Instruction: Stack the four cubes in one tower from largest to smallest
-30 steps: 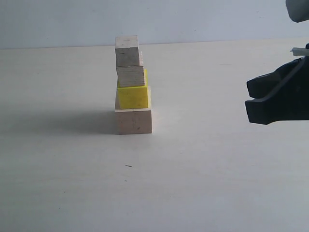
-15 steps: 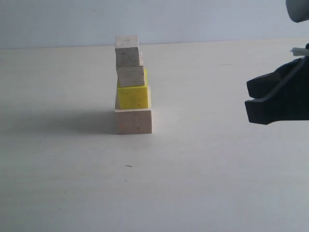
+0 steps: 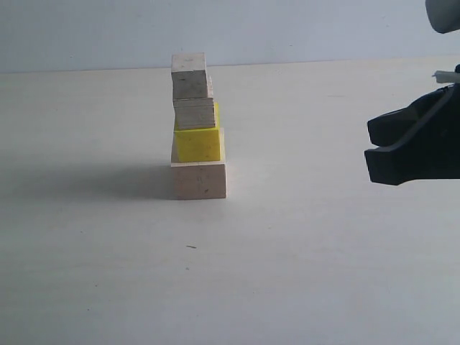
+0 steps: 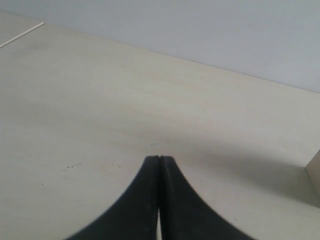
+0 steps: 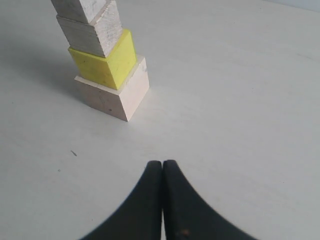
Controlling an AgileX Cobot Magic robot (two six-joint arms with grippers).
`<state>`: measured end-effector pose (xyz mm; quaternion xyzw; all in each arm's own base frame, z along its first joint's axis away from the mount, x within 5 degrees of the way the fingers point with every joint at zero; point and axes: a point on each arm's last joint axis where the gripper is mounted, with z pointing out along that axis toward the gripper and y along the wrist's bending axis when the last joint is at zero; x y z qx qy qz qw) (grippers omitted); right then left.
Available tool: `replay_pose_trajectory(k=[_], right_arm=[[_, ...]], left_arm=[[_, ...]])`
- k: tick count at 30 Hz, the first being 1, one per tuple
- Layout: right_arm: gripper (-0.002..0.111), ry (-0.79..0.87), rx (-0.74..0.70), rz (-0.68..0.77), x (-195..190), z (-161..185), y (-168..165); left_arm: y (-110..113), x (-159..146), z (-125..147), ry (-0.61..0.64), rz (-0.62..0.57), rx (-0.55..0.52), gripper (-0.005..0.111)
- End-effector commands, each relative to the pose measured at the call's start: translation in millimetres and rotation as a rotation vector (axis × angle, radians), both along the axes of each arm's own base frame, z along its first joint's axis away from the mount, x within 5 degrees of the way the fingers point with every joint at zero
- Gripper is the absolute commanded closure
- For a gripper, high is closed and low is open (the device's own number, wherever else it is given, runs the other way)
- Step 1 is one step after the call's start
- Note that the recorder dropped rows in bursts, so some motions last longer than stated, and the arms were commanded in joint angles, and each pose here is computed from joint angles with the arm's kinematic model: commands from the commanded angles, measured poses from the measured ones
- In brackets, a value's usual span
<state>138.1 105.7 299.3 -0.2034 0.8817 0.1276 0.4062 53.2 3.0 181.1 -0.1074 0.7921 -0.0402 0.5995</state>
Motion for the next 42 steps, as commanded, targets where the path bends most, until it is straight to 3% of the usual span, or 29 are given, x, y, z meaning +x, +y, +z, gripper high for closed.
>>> replay_pose_trajectory(k=[1,7,15,20,26,32,42], right_arm=[[0.108,-0.020,0.008,0.001,-0.7,1.9,-1.3],[0.108,-0.162,-0.052,-0.050,1.8,15.1,-22.3],[0.108,-0.210,0.154,-0.546,-14.1,30.8,-94.8],[0.108,-0.313,0.136,-0.666,-46.8,20.0,-114.2],[0.108,-0.452,0.151,-0.672,-80.9,-19.1,-116.8],[0.108,-0.535,0.181,-0.629,-85.4,-62.2,-113.7],[0.108,-0.427,0.182,-0.628,-80.0,-110.9,-111.7]], left_arm=[[-0.2,-0.3,-0.8,-0.004,-0.005,0.003,0.107],[-0.2,-0.3,-0.8,-0.004,-0.005,0.003,0.107],[-0.2,-0.3,-0.8,-0.004,-0.005,0.003,0.107],[-0.2,-0.3,-0.8,-0.004,-0.005,0.003,0.107],[-0.2,-0.3,-0.8,-0.004,-0.005,0.003,0.107],[-0.2,-0.3,-0.8,-0.004,-0.005,0.003,0.107],[-0.2,-0.3,-0.8,-0.004,-0.005,0.003,0.107]])
